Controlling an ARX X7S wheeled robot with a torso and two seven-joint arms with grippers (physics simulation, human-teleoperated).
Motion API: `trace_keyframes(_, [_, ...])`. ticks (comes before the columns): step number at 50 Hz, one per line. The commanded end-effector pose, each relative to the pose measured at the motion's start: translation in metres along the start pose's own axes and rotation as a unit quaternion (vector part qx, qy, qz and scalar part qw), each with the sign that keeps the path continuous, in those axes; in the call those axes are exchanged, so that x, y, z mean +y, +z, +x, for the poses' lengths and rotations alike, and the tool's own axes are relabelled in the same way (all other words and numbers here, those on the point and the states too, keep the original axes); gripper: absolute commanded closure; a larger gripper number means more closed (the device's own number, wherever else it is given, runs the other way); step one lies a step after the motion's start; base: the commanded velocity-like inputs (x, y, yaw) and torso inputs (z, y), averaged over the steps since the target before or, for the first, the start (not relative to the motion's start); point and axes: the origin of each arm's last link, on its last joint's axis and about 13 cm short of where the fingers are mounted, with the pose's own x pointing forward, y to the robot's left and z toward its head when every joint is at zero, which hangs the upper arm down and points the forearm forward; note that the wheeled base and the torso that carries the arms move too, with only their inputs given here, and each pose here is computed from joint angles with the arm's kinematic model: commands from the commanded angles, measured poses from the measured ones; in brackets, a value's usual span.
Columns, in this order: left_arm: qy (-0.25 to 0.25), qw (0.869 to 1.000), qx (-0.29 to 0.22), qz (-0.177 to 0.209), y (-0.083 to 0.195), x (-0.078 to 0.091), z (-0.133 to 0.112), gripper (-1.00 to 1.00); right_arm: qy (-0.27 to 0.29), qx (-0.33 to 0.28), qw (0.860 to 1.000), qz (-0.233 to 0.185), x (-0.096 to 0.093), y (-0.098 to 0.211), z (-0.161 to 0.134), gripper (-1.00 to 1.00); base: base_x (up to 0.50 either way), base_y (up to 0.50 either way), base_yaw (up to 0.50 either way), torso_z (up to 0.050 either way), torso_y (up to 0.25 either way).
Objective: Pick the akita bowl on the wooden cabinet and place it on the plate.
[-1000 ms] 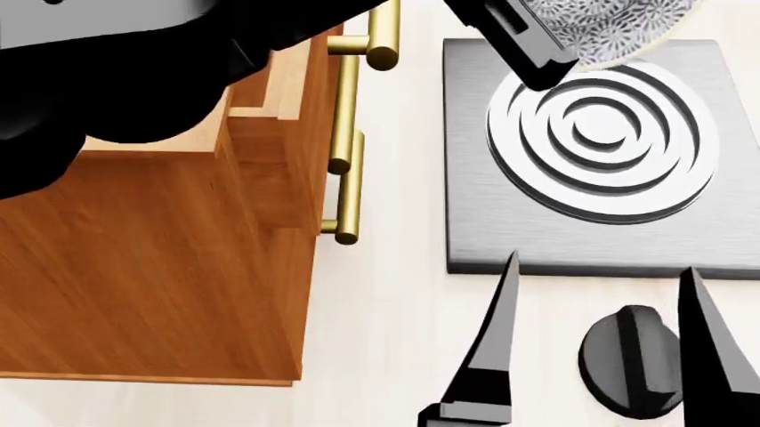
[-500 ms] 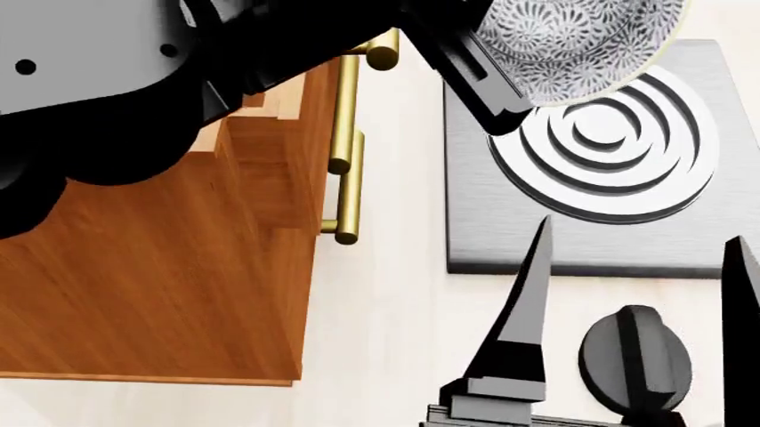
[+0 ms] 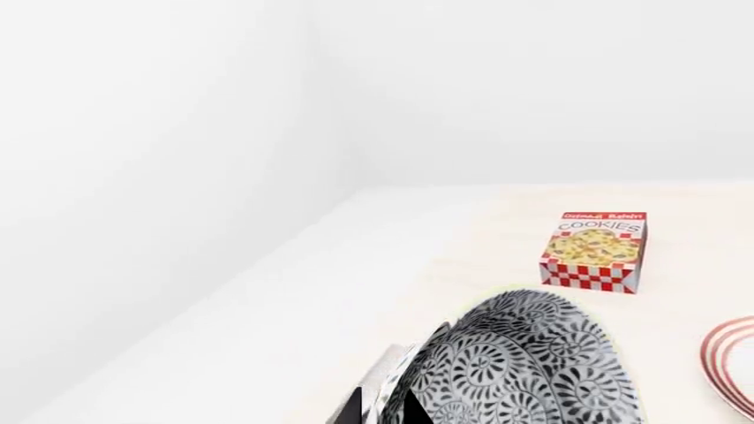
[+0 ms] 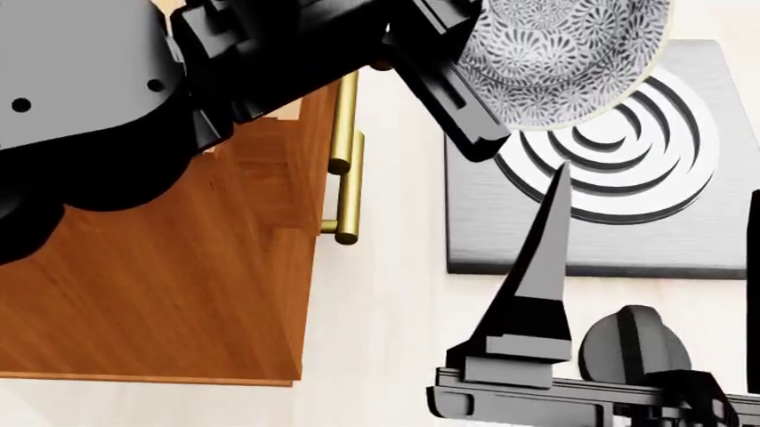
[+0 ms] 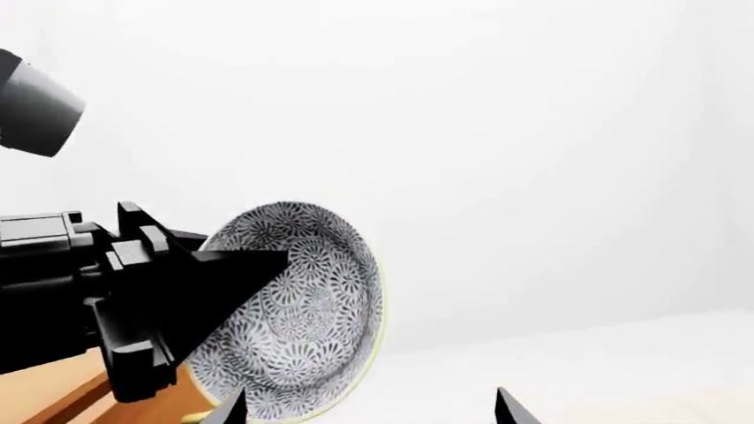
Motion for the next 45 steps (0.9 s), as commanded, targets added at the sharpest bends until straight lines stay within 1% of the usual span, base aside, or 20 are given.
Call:
trace_keyframes(1, [-0.008, 1.000, -0.017, -0.002, -0.001, -0.002, -0.007, 1.00, 0.000, 0.004, 1.000, -0.003, 0.000, 0.002, 0.007, -1.00, 0.00, 0.00, 0.00, 0.000, 0.000])
trace_keyframes(12, [-0.024, 0.999, -0.025, -0.011, -0.003, -0.003, -0.018, 1.00, -0.007, 0.001, 1.000, -0.007, -0.004, 0.005, 0.015, -1.00, 0.00, 0.00, 0.00, 0.000, 0.001])
trace_keyframes(21, [-0.023, 0.999, -0.025, -0.015, -0.007, -0.002, -0.021, 1.00, -0.016, 0.000, 1.000, -0.011, -0.008, 0.006, 0.019, -1.00, 0.00, 0.00, 0.00, 0.000, 0.000])
trace_keyframes(27, [-0.024, 0.999, -0.021, -0.018, -0.012, -0.003, -0.022, 1.00, -0.006, -0.005, 1.000, -0.016, -0.003, 0.011, 0.025, -1.00, 0.00, 0.00, 0.00, 0.000, 0.000])
trace_keyframes(32, [-0.026, 0.999, -0.022, -0.017, -0.011, -0.003, -0.023, 1.00, -0.004, 0.003, 1.000, -0.011, -0.003, 0.007, 0.031, -1.00, 0.00, 0.00, 0.00, 0.000, 0.000])
trace_keyframes(45, [-0.034, 0.999, -0.023, -0.019, -0.012, -0.007, -0.024, 1.00, 0.002, 0.021, 1.000, -0.013, 0.000, 0.000, 0.040, -1.00, 0.00, 0.00, 0.00, 0.000, 0.001])
